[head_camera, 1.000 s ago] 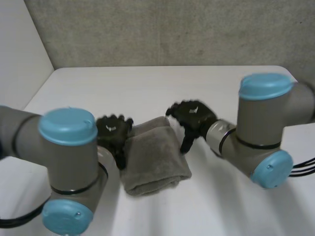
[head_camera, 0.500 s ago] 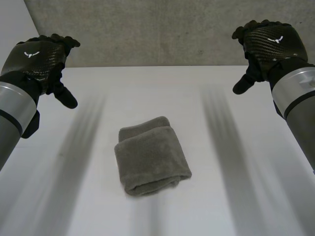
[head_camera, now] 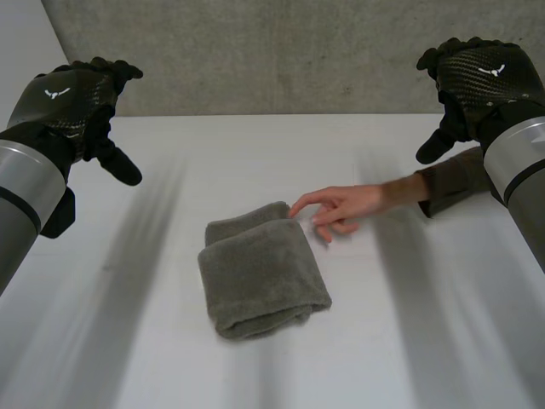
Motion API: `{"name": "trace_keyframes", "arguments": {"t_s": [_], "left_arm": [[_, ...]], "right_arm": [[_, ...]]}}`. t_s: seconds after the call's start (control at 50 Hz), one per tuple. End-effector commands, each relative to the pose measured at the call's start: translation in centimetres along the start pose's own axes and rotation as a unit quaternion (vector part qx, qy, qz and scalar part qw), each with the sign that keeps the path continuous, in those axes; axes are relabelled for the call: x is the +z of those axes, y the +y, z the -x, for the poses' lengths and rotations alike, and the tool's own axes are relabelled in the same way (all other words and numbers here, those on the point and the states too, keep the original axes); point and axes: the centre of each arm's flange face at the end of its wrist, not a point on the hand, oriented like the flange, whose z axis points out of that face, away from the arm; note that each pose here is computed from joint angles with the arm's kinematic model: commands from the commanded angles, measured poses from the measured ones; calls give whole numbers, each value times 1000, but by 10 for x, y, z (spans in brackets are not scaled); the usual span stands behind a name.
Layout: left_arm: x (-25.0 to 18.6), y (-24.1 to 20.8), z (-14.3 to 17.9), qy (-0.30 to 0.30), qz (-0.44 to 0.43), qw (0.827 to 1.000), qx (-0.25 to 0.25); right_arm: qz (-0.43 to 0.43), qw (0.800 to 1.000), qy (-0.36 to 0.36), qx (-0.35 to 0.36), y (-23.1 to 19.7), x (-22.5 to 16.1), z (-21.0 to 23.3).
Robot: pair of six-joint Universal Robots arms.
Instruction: Fold the towel.
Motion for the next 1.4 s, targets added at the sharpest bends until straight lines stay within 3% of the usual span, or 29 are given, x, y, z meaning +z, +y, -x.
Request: {"name": "trace_keyframes", "arguments": {"t_s": [0.02,1.4], "left_arm": [[4,-3,0,-3,-9,1000,-1],[1,27,0,-4,23,1000,-16]], "right_arm": [[8,1000,-3,-1,5,0,2],[19,1000,-15,-8,12,-2,9]]}}
